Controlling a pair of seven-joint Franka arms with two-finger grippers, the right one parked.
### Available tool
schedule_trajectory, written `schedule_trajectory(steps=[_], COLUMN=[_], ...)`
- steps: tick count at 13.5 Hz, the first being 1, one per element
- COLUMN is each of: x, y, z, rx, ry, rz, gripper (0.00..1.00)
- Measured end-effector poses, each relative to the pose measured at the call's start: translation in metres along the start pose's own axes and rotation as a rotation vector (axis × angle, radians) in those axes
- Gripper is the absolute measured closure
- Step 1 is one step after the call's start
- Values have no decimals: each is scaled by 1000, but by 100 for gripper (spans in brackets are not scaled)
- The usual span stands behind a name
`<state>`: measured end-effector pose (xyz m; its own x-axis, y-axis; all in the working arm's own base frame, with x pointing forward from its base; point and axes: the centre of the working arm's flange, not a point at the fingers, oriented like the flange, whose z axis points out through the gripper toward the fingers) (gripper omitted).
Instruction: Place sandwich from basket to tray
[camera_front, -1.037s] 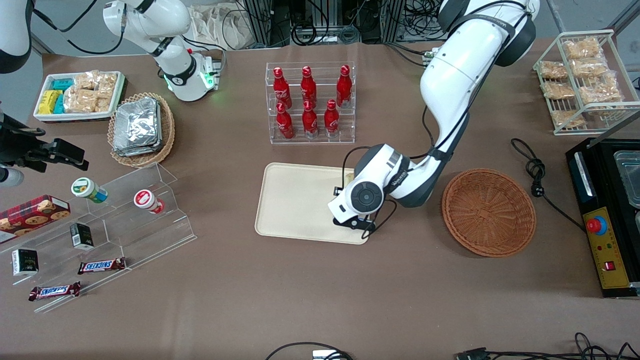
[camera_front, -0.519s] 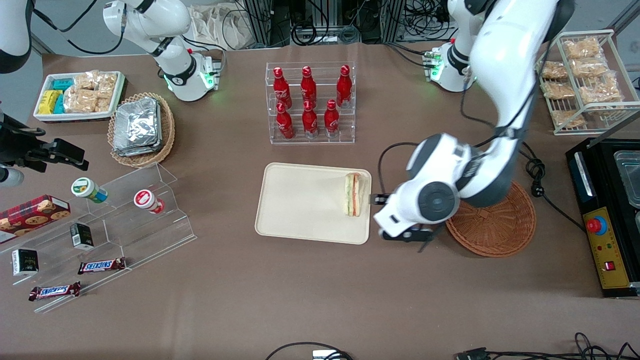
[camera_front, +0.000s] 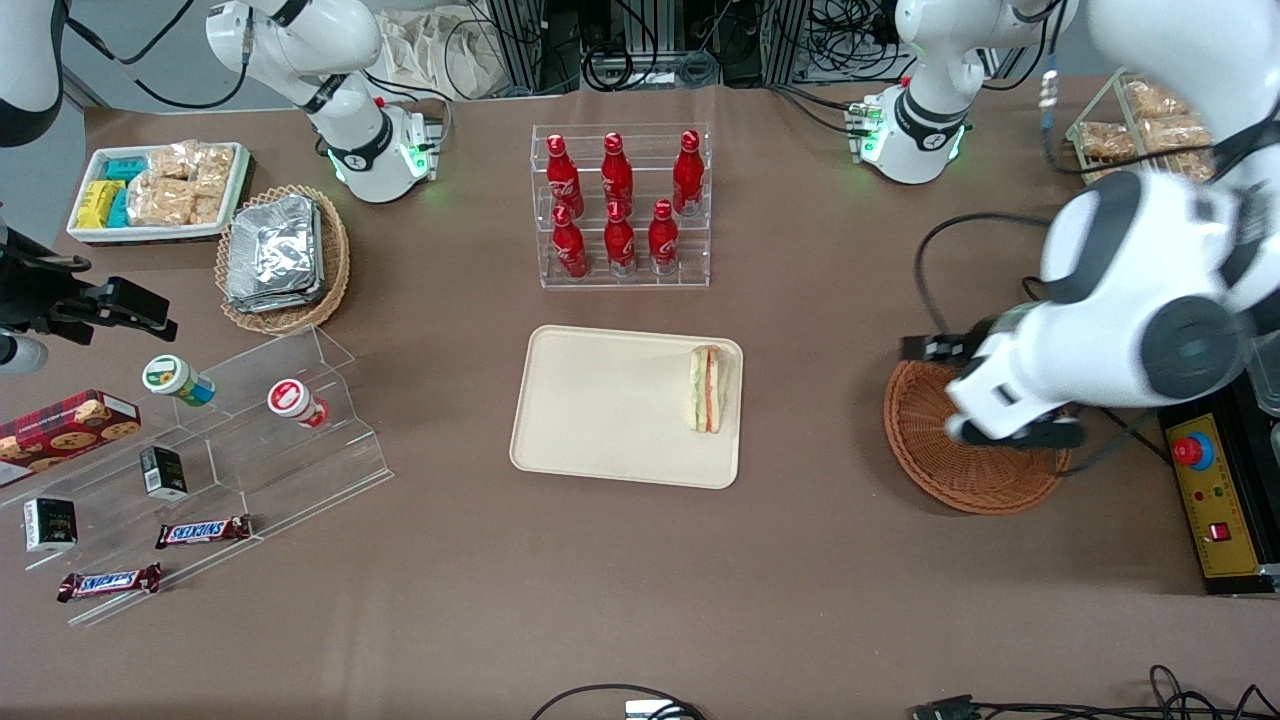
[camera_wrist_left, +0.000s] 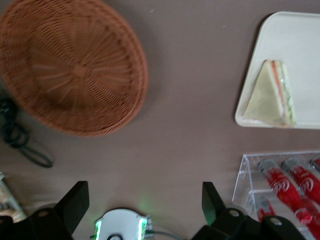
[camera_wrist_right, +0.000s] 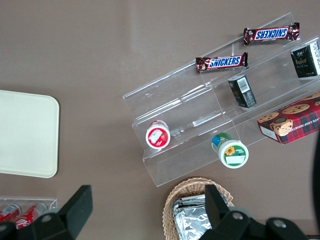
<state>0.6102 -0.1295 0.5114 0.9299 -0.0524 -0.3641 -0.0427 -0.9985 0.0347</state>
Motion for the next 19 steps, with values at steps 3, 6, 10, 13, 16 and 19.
schedule_trajectory(steps=[3,6,10,13,16,19], x=[-42,-71,-66,-66,-70,-74], y=[-22,-19,-29,-40,-47,-59], z=[-48,-71,-55,-44,-44,-40], rx=[2,16,30,31,33,36], ry=[73,117,80,58,81,131], rz=[8,55,60,51,40,55], gripper=[0,0,0,0,0,0])
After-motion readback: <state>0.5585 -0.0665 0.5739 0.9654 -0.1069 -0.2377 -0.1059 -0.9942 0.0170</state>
